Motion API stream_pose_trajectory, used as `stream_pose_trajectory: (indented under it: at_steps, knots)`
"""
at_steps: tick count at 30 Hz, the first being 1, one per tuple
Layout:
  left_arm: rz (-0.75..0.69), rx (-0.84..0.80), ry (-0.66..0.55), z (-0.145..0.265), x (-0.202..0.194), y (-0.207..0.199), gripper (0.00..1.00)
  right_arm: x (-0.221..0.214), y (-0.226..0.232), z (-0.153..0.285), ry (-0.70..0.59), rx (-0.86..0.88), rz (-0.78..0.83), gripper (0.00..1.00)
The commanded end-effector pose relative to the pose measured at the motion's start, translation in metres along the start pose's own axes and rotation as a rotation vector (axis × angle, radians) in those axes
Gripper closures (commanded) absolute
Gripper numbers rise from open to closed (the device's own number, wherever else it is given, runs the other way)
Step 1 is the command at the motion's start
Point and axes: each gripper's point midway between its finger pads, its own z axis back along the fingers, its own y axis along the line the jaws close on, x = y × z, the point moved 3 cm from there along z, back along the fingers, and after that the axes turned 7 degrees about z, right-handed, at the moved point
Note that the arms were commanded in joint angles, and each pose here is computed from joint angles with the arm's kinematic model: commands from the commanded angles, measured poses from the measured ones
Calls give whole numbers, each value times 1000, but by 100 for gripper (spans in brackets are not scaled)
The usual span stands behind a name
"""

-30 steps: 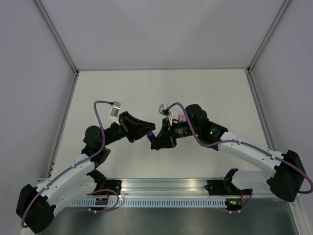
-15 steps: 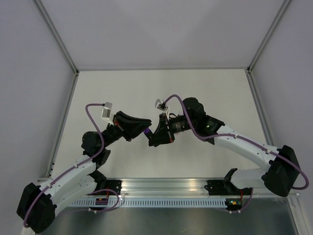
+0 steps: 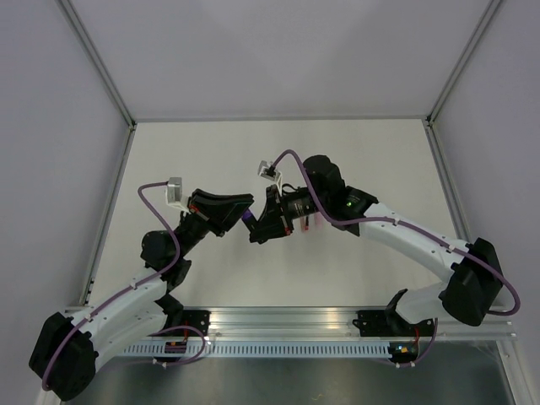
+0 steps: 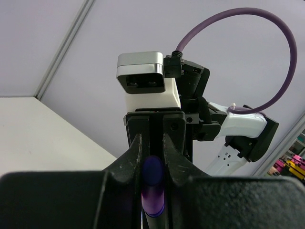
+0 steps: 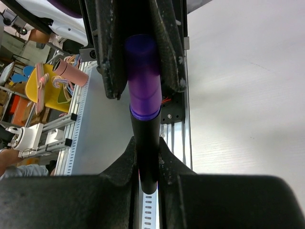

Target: Insert the pens into the pen caps

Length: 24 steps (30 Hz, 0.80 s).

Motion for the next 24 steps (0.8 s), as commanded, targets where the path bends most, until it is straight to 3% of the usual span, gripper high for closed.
stream_pose_trajectory:
  at_steps: [1,24]
  knots:
    - [273,25,568,60,-117,10,98,164,21,33,-484,-150,455,100]
    - [332,-49,581,67,-147,-8,98,202,14,27,-517,-132,510,100]
